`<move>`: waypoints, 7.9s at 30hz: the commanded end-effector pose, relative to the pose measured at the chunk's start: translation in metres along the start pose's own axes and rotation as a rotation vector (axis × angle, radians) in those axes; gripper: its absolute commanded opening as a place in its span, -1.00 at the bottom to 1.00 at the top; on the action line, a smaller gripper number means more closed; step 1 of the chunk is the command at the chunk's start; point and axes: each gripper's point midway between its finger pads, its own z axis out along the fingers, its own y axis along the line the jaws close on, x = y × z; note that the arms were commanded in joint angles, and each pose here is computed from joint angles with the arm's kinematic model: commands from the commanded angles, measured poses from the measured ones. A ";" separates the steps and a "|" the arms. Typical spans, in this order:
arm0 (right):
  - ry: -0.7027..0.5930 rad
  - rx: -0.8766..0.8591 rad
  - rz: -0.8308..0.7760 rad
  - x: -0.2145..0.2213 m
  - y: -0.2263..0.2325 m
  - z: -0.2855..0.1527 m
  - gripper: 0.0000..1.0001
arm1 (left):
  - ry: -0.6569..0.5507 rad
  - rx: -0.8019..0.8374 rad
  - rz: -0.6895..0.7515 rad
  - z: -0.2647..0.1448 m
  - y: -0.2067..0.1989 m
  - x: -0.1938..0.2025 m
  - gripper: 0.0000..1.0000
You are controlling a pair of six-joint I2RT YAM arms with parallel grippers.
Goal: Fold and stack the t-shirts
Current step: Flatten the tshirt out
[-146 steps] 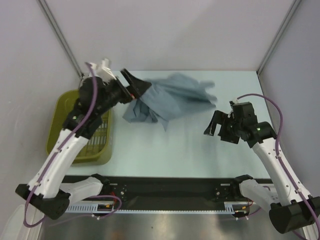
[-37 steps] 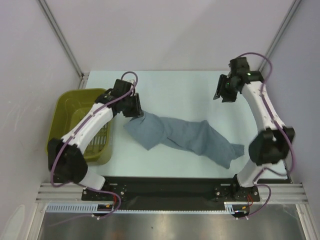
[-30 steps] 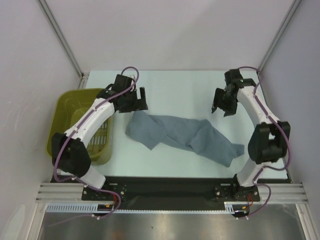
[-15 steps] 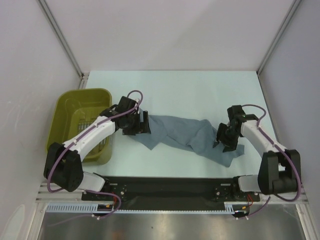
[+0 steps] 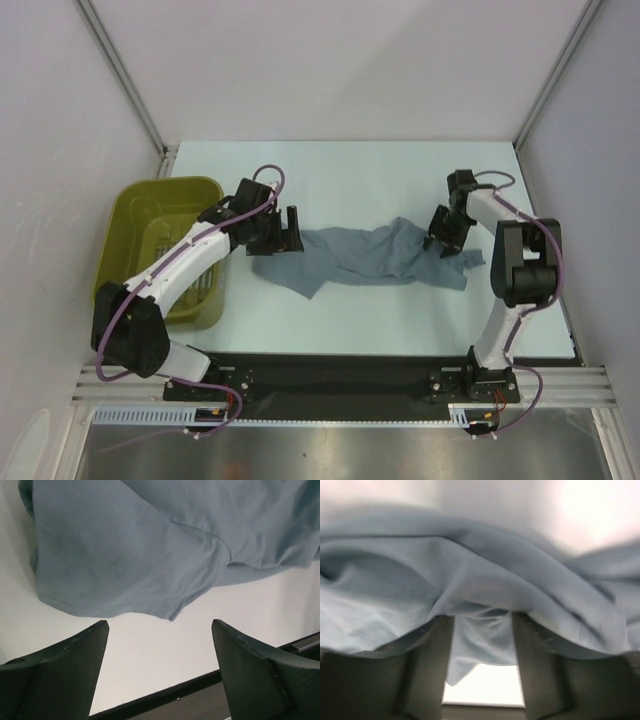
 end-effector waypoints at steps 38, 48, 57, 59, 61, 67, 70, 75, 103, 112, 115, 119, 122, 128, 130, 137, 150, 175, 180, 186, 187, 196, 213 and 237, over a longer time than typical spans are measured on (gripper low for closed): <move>-0.111 0.025 0.141 -0.002 -0.078 -0.007 0.16 | 0.095 -0.144 -0.011 0.058 0.084 0.022 0.64; -0.110 0.035 0.142 0.000 -0.080 -0.007 -0.17 | 0.114 -0.114 -0.040 0.068 0.084 0.035 0.18; -0.112 -0.001 0.141 0.000 -0.073 -0.011 -0.81 | 0.074 -0.110 -0.068 0.045 0.076 0.029 0.22; -0.118 -0.005 0.143 0.000 -0.072 -0.013 -0.95 | 0.072 -0.104 -0.073 0.047 0.077 0.032 0.13; -0.123 -0.008 0.141 0.000 -0.071 -0.019 -1.00 | 0.095 -0.104 -0.075 0.051 0.078 0.038 -0.19; -0.169 -0.019 0.135 0.001 -0.056 -0.053 -1.00 | 0.067 -0.087 -0.091 0.036 0.071 0.035 -0.99; -0.212 -0.016 0.126 0.002 -0.049 -0.078 -1.00 | -0.011 -0.072 -0.091 0.005 0.061 0.026 -0.99; -0.334 -0.035 0.111 0.013 -0.046 -0.135 -1.00 | -0.212 0.049 -0.096 -0.070 0.029 0.007 -0.99; -0.661 -0.188 0.058 0.029 -0.032 -0.284 -1.00 | -0.030 0.021 0.060 -0.053 0.014 0.063 0.55; -0.638 -0.203 0.039 0.029 -0.027 -0.276 -1.00 | -0.004 -0.006 0.191 0.000 0.049 0.026 0.79; -0.630 -0.210 0.034 0.024 -0.023 -0.276 -1.00 | 0.046 0.050 0.219 0.018 0.045 0.029 0.71; -0.650 -0.214 0.025 0.017 -0.020 -0.282 -1.00 | 0.107 0.094 0.210 0.040 0.042 0.035 0.52; -0.645 -0.210 0.021 0.014 -0.019 -0.281 -1.00 | 0.107 0.152 0.187 0.044 0.031 0.034 0.28; -0.645 -0.207 0.029 0.017 -0.021 -0.285 -1.00 | 0.033 0.161 0.145 0.006 0.018 0.024 -0.99; -0.663 -0.191 0.047 0.020 -0.026 -0.291 -1.00 | -0.097 0.154 0.153 -0.034 0.011 0.007 -0.99; -0.979 -0.150 0.158 0.041 -0.069 -0.365 -1.00 | -0.419 0.244 0.125 -0.166 -0.024 -0.011 -0.99; -1.026 -0.187 0.154 0.052 -0.070 -0.389 -1.00 | -0.262 0.351 0.051 -0.153 -0.037 0.019 -0.83; -0.976 -0.166 0.148 0.059 -0.073 -0.382 -1.00 | -0.077 0.463 -0.014 -0.083 -0.032 0.076 -0.22; -0.968 -0.177 0.138 0.058 -0.069 -0.381 -1.00 | -0.132 0.478 -0.018 -0.102 -0.038 0.068 -0.39; -0.956 -0.190 0.127 0.059 -0.066 -0.378 -1.00 | -0.088 0.421 -0.041 -0.081 -0.027 0.072 -0.70; -0.958 -0.189 0.127 0.058 -0.066 -0.378 -1.00 | -0.103 0.386 -0.039 -0.082 -0.024 0.067 -0.53; -0.963 -0.192 0.113 0.055 -0.064 -0.379 -1.00 | -0.130 0.215 -0.016 -0.072 0.004 0.058 0.44; -0.936 -0.203 0.097 0.049 -0.057 -0.368 -1.00 | -0.079 0.318 -0.048 -0.059 -0.012 0.068 0.01; -0.967 -0.187 0.116 0.049 -0.062 -0.381 -1.00 | -0.264 0.429 0.013 -0.132 -0.044 0.038 -0.99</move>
